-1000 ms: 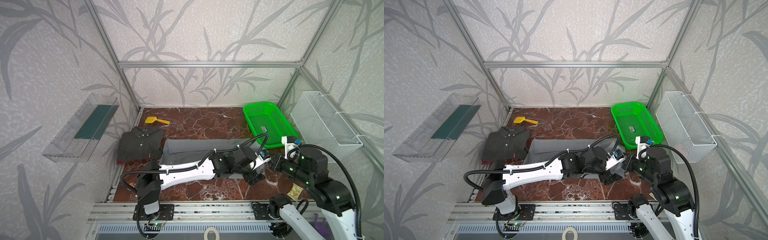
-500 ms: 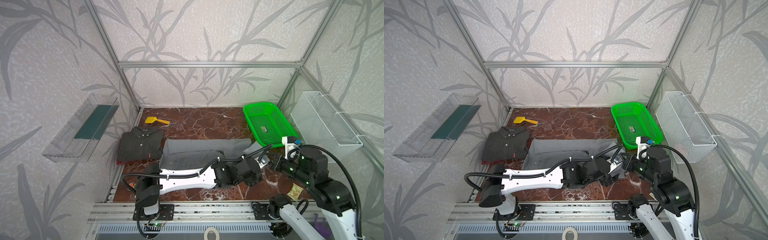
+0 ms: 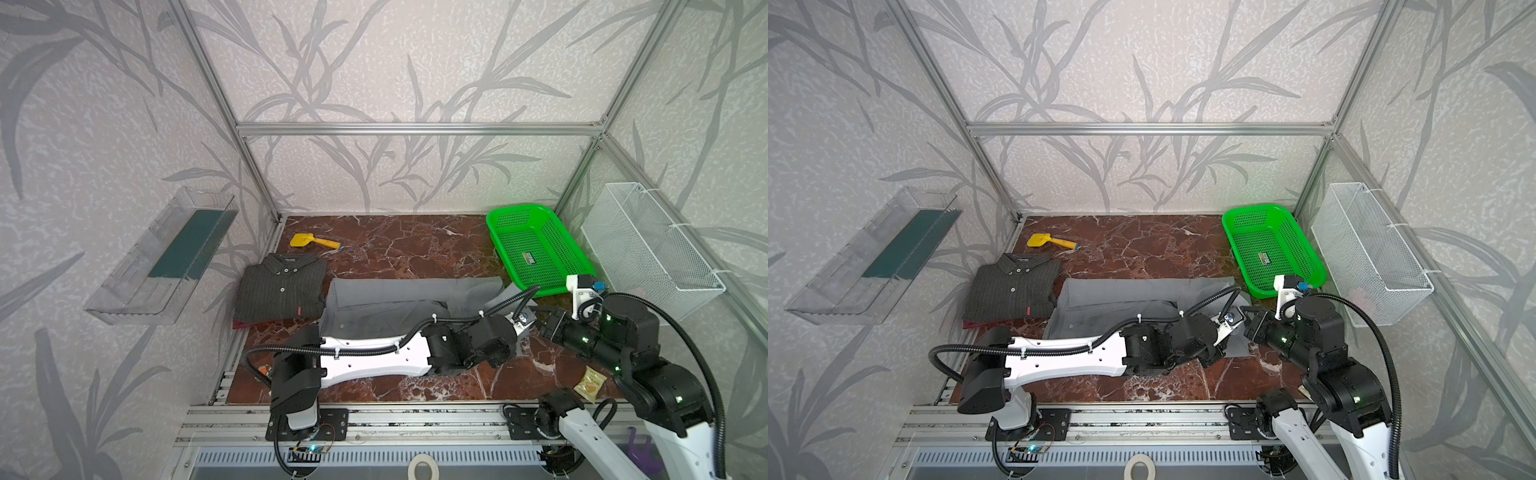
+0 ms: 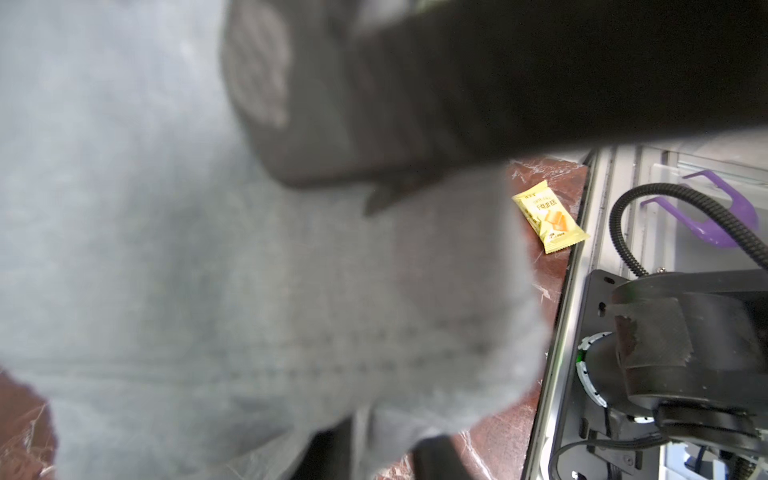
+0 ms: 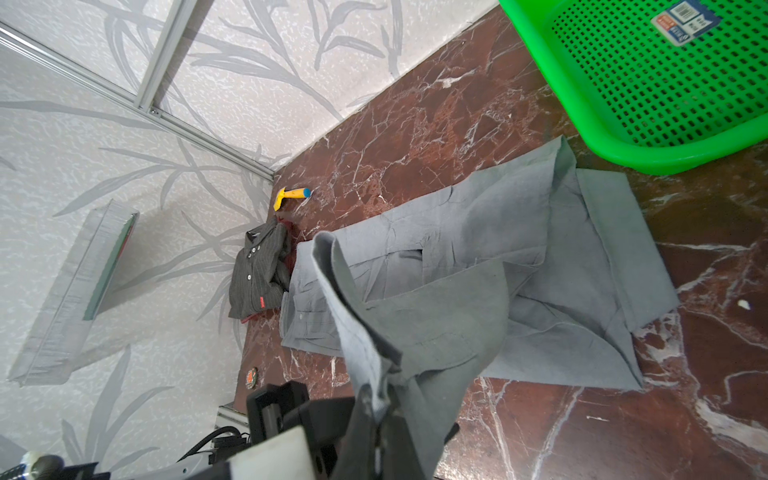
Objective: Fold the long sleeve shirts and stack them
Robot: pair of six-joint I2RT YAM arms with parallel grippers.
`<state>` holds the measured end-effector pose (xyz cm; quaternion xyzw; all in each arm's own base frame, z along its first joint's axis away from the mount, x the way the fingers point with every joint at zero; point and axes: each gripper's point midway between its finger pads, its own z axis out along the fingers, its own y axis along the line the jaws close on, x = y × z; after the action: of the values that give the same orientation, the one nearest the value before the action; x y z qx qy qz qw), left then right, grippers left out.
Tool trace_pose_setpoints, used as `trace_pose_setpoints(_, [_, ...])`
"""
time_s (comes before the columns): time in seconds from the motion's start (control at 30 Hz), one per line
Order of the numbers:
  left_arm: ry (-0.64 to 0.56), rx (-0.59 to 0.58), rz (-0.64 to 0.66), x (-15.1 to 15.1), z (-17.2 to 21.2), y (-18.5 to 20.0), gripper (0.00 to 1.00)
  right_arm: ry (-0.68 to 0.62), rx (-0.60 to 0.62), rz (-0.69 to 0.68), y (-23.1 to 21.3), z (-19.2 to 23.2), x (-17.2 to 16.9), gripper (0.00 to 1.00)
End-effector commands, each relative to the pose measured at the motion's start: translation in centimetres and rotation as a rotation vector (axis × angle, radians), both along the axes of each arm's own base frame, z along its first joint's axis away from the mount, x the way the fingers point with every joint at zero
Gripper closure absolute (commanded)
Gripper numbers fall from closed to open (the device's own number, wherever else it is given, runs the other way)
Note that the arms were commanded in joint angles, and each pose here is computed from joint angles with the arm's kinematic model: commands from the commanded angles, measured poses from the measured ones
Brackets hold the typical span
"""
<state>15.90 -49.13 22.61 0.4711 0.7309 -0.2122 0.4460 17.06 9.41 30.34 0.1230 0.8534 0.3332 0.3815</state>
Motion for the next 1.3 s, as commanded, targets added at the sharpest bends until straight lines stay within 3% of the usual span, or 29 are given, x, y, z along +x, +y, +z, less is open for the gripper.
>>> trace_pose_setpoints(0.0, [0.001,-0.014,-0.060,-1.0,1.2,0.7,0.92,-0.062,0.022,0.012,0.3,1.7,0.1,1.00])
trace_pose_setpoints(0.03, [0.000,-0.016,-0.062,-1.0,1.3,0.9,0.99,-0.067,0.019,0.010,0.2,1.8,0.1,1.00])
trace_pose_setpoints(0.07, [-0.003,-0.028,-0.077,-1.2,1.5,1.2,1.00,-0.071,0.009,0.005,0.1,1.7,0.2,1.00])
trace_pose_setpoints(0.2, [0.001,-0.071,-0.222,-3.5,2.2,2.0,1.00,-0.097,-0.037,-0.021,-0.6,2.0,0.6,0.76])
trace_pose_setpoints(0.3, [0.005,-0.136,-0.304,-5.1,2.6,3.0,1.00,-0.119,-0.060,-0.031,-0.9,2.4,1.0,0.66])
trace_pose_setpoints(0.47, [0.069,-0.280,-0.280,-4.0,2.7,4.9,1.00,-0.130,-0.127,-0.020,-1.0,1.9,2.1,0.50])
trace_pose_setpoints(0.7, [0.132,-0.479,-0.156,0.1,3.8,6.8,1.00,-0.013,-0.126,0.056,0.9,-2.8,4.2,0.47])
trace_pose_setpoints(0.9, [0.119,-0.544,-0.158,0.7,3.8,6.9,1.00,0.099,-0.073,0.125,3.0,-7.5,5.8,0.47])
trace_pose_setpoints(1.27, [0.138,-0.651,-0.078,1.8,3.4,9.4,1.00,0.026,0.011,0.162,3.9,-7.9,5.3,0.43])
